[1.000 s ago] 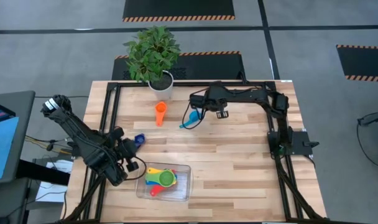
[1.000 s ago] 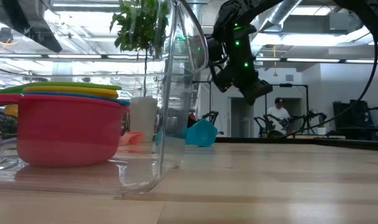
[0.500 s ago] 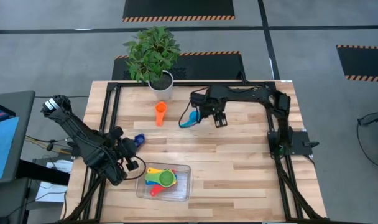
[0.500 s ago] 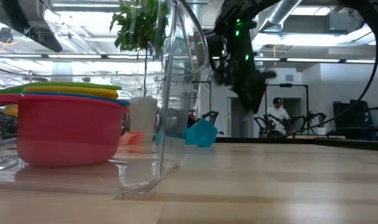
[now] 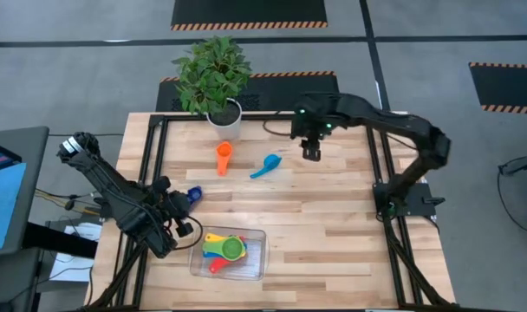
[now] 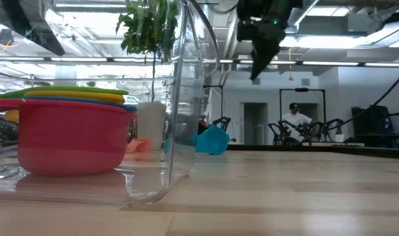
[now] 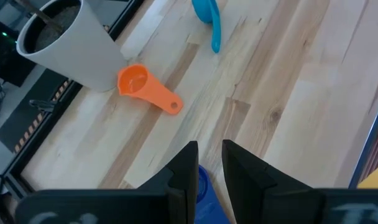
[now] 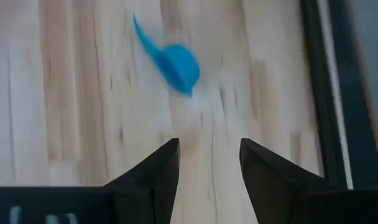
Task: Nest measuring cups in basket
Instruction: Stack the light blue measuring cup on top of the green measuring cup
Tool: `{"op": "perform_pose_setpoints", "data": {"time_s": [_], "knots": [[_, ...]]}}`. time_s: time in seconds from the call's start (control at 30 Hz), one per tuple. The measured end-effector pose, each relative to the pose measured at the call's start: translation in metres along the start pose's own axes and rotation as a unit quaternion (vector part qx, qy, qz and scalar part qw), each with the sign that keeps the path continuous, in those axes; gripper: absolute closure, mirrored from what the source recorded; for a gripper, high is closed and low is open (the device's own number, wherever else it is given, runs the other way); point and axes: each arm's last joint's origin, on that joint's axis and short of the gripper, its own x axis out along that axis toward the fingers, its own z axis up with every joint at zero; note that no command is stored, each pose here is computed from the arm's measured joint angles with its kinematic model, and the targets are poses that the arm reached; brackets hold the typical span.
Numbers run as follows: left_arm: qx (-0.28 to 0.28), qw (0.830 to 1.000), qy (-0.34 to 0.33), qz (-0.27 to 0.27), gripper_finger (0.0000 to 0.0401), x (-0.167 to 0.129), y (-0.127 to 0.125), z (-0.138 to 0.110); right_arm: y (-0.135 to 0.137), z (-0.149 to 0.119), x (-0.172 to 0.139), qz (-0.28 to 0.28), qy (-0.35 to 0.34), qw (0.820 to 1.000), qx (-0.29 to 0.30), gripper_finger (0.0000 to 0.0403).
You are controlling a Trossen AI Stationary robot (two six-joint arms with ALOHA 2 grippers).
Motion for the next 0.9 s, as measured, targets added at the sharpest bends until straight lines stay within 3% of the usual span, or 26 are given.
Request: {"op": "perform_pose_setpoints", "data": {"time_s": [0.13, 0.37, 0.63, 0.9], "knots": [[0.007, 1.0, 0.0, 0.0, 0.0339, 0.0, 0.0, 0.0, 0.008, -0.015, 0.012, -0.023, -0.088, 0.996, -0.005, 0.022], [0.025, 1.0, 0.0, 0.0, 0.0339, 0.0, 0.0, 0.0, 0.01, -0.038, 0.067, -0.064, -0.2, 0.978, -0.011, 0.0225], [0.02, 1.0, -0.001, 0.0, 0.0339, 0.0, 0.0, 0.0, -0.002, -0.041, 0.109, -0.051, -0.161, 0.985, 0.047, 0.021], [0.029, 1.0, -0.006, 0.002, 0.0339, 0.0, 0.0, 0.0, -0.003, -0.029, 0.133, -0.029, -0.142, 0.988, 0.049, 0.0212]]}}
